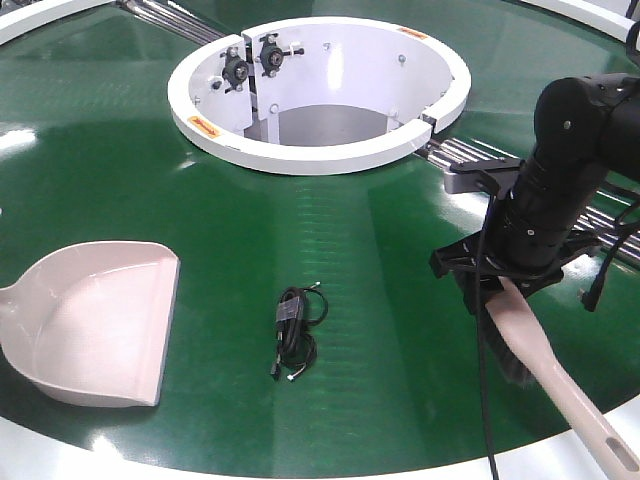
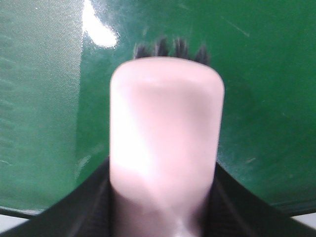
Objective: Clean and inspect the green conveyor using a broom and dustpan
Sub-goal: 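Slide the dustpan with the left gripper up against the black cable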
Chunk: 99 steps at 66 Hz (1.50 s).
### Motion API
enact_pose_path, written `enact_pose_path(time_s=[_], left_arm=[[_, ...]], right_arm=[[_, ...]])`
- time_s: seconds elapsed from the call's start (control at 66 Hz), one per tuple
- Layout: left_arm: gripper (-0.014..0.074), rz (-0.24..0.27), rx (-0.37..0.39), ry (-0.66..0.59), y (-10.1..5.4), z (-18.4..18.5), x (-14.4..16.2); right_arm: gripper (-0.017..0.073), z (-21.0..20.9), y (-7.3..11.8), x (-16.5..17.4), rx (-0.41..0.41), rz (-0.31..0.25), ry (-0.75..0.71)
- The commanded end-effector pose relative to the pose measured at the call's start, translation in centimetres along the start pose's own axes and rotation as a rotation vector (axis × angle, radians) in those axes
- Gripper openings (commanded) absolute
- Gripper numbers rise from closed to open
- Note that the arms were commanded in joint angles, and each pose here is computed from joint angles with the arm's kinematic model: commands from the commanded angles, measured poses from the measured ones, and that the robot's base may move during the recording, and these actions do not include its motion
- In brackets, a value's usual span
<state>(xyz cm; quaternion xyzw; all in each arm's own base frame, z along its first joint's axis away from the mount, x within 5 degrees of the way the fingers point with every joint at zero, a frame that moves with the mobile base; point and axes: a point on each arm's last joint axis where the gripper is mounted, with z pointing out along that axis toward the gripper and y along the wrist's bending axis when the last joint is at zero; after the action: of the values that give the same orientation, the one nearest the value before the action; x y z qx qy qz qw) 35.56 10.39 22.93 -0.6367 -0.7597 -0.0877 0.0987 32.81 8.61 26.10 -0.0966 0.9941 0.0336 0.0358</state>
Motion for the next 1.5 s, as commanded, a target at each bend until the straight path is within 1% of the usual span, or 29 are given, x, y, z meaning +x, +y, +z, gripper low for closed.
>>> enact_pose_path(time_s=[0.0, 0.136, 0.243, 0.349, 0.394, 0.606, 0.697, 0.743, 0.849, 1.046, 1.319, 1.486], left_arm=[[-0.0009, -0.049, -0.052, 0.015, -0.5, -2.8, 0.6], [-0.0008, -0.048, -0.091, 0.032, -0.5, -4.0, 0.1], [-0.0008, -0.026, -0.143, 0.038, -0.2, -5.5, -0.8], [-0.0008, -0.002, -0.173, 0.032, 0.0, -6.5, -1.8], [-0.0008, -0.003, -0.184, 0.026, 0.0, -6.8, -2.4], [-0.0008, 0.002, -0.201, 0.011, -0.1, -7.4, -4.7], [-0.0008, 0.013, -0.205, -0.008, -0.2, -7.6, -5.8], [-0.0008, 0.014, -0.205, -0.021, -0.2, -7.7, -6.2], [-0.0008, -0.005, -0.204, -0.052, -0.4, -7.9, -7.3], [-0.0008, 0.008, -0.211, -0.067, -0.7, -8.4, -9.2], [-0.0008, -0.034, -0.205, -0.115, -1.1, -8.7, -10.9], [-0.0006, -0.010, -0.209, -0.121, -1.3, -9.0, -11.8]], right_arm=[[-0.0001, -2.4, -0.1, 0.9, 0.001, -0.003, -0.016], [-0.0001, -2.4, -0.1, 0.9, 0.001, -0.003, -0.016], [-0.0001, -2.4, -0.1, 0.9, 0.001, -0.003, -0.016], [-0.0001, -2.4, -0.1, 0.9, 0.001, -0.003, -0.016], [-0.0001, -2.4, -0.1, 0.9, 0.001, -0.003, -0.016], [-0.0001, -2.4, -0.1, 0.9, 0.001, -0.003, -0.016], [-0.0001, -2.4, -0.1, 0.9, 0.001, -0.003, -0.016], [-0.0001, -2.4, -0.1, 0.9, 0.001, -0.003, -0.016], [-0.0001, -2.4, -0.1, 0.9, 0.001, -0.003, -0.016], [-0.0001, -2.4, -0.1, 0.9, 0.001, -0.003, -0.016], [-0.0001, -2.4, -0.1, 0.9, 0.001, -0.003, -0.017], [-0.0001, -2.4, -0.1, 0.9, 0.001, -0.003, -0.017]])
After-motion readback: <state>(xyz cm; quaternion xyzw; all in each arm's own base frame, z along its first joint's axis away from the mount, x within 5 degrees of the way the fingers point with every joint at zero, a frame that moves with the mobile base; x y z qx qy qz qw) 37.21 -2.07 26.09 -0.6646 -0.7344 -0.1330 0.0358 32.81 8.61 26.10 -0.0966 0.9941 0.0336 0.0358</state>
